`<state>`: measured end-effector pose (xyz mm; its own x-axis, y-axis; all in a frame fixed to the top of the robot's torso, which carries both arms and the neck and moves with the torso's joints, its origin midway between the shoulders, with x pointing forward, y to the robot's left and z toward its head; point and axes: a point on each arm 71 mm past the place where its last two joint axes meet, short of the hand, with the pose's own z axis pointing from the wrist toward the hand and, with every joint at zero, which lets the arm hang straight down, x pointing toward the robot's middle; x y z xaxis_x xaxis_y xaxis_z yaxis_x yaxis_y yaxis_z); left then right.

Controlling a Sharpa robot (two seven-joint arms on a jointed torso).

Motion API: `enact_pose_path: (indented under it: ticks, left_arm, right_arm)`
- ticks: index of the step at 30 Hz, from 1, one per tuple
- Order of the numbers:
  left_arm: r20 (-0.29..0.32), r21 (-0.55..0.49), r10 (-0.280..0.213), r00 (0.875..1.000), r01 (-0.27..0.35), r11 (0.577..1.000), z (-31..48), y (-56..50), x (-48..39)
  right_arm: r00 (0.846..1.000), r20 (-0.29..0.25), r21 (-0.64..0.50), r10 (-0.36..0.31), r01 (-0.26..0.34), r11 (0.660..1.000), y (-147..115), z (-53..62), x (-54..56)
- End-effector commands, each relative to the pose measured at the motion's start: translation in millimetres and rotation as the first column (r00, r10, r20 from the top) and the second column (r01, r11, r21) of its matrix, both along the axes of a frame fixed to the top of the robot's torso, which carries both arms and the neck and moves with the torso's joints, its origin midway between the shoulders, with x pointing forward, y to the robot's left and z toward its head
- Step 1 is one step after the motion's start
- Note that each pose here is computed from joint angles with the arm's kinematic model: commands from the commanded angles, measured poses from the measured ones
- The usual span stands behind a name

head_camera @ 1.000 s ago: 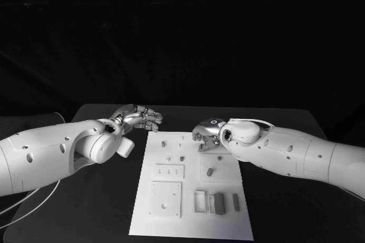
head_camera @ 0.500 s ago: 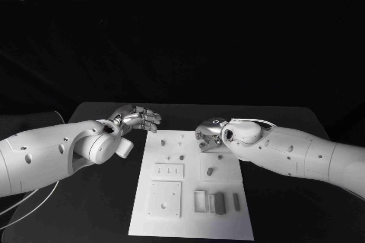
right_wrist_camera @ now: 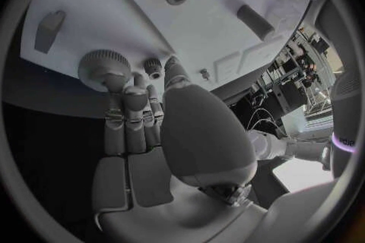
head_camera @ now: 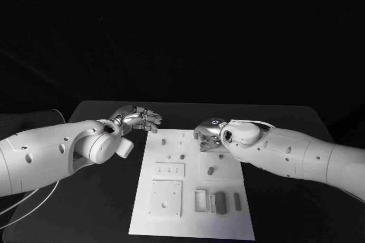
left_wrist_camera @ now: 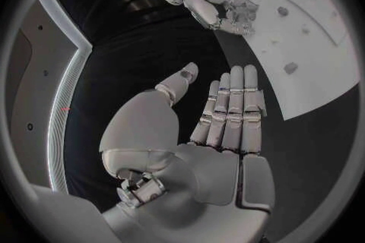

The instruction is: Assemble the parts on the task board

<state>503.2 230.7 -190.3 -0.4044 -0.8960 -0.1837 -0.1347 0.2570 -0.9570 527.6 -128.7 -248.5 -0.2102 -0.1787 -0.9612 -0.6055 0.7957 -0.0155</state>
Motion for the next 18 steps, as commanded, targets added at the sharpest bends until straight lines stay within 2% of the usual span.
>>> enact_pose_path:
  ticks: [1,18]
  left_arm:
    - [-0.003,-0.009,-0.013,1.0,0.013,1.0,1.3,-1.6,-0.4]
    - [-0.009,-0.003,-0.011,1.0,0.011,1.0,0.7,-0.3,0.3]
  right_arm:
    - [1.0,0.003,-0.017,0.001,-0.001,1.0,-0.6,-1.4,-0.3]
    - [1.0,-0.017,-0.057,0.002,-0.003,0.998,-4.2,-4.5,-4.5]
